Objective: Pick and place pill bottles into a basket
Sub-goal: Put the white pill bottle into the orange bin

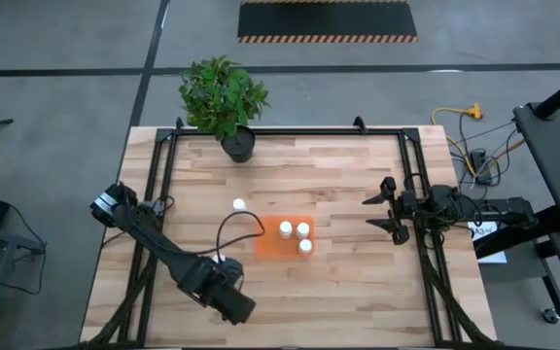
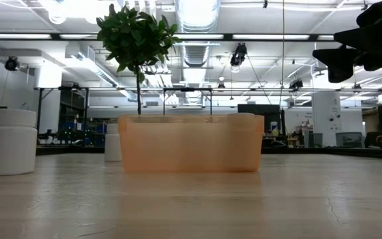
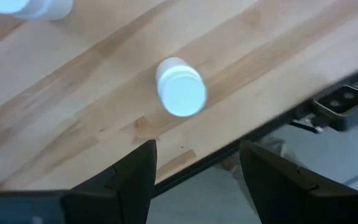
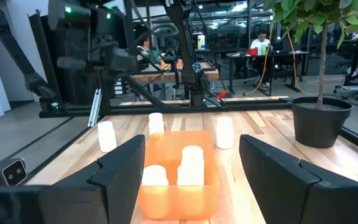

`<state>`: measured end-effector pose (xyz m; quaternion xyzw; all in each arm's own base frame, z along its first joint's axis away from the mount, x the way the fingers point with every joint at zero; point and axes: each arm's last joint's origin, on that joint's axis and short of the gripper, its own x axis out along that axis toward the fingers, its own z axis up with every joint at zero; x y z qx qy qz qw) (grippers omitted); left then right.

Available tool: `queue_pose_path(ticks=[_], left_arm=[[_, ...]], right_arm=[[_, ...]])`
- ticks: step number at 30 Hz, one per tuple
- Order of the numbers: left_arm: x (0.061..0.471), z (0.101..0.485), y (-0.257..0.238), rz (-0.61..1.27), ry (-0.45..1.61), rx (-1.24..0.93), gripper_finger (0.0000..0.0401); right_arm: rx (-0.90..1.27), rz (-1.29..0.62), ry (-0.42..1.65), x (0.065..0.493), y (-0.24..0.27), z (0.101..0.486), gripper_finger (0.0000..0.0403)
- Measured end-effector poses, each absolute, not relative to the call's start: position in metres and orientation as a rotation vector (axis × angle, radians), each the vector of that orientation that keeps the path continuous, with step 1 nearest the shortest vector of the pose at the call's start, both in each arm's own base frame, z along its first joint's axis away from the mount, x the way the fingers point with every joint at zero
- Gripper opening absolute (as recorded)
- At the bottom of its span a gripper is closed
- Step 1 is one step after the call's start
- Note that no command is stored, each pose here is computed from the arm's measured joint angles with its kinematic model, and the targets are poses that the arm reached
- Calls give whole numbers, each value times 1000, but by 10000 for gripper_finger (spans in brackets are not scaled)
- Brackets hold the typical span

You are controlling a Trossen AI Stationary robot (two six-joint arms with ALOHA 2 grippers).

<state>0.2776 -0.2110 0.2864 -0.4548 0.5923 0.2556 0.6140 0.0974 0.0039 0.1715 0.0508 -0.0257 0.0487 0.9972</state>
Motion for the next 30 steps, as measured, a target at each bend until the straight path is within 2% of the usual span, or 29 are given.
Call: queue_pose_path(ticks=[11, 18, 30], left_arm=[[277, 261, -206, 631, 1383, -1035, 212], [283, 255, -209, 570, 1348, -1083, 212], [285, 254, -207, 573, 1339, -1094, 212]], right_arm=[[102, 98, -51, 97, 4, 172, 244], [102, 97, -51, 97, 4, 172, 249], [102, 98, -51, 97, 4, 171, 244]])
